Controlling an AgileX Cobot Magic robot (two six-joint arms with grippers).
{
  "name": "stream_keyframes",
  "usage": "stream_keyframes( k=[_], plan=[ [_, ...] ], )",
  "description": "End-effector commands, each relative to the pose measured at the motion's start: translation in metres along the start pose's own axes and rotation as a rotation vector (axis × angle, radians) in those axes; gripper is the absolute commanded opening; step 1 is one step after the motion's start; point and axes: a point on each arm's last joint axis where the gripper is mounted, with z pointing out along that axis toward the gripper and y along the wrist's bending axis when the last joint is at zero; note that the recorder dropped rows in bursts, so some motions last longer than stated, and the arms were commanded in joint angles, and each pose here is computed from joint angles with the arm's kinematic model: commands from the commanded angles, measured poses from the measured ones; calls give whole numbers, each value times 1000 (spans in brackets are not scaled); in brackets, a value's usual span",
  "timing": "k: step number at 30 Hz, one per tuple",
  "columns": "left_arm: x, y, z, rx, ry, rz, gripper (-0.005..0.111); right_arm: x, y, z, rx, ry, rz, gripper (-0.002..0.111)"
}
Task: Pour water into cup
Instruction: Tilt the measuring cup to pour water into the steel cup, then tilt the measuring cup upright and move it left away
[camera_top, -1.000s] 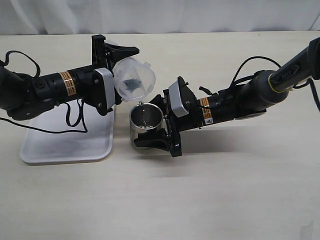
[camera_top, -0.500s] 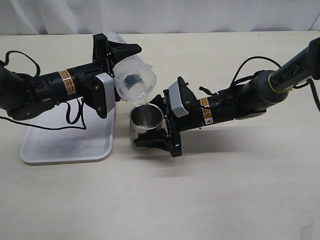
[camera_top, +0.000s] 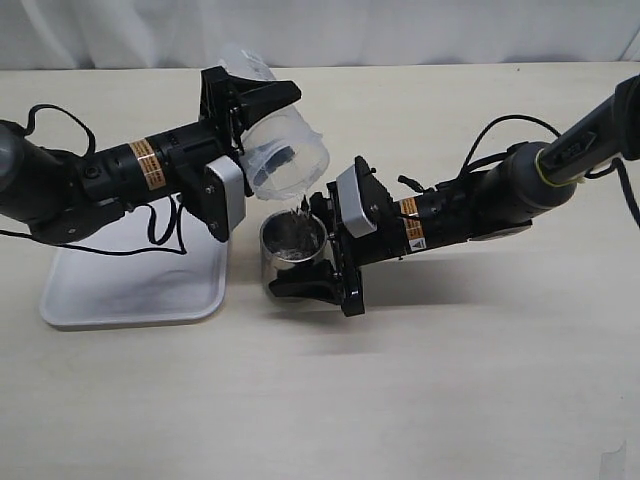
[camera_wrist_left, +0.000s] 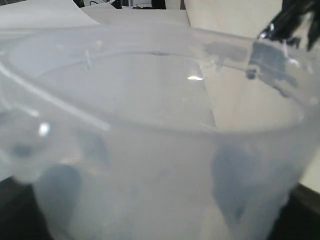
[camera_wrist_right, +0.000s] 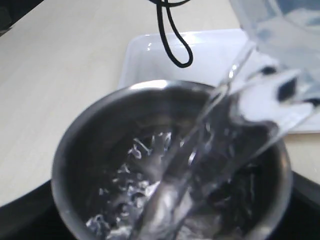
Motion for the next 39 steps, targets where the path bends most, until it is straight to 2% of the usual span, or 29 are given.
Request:
stream_keyframes(
  k=[1,8,21,39],
  plan=[
    [1,9,0,-41,13,7,0,-6,-1,-1,0,-32,-2,4],
    [3,4,0,7,27,35,0,-3,-2,-1,13,-7,-4,4],
    [4,5,0,3,40,118,0,-3,-2,-1,14,-4,-4,4],
    [6,6,0,-6,61,114,0,-3,-3,-1,16,0,-4,4]
  ],
)
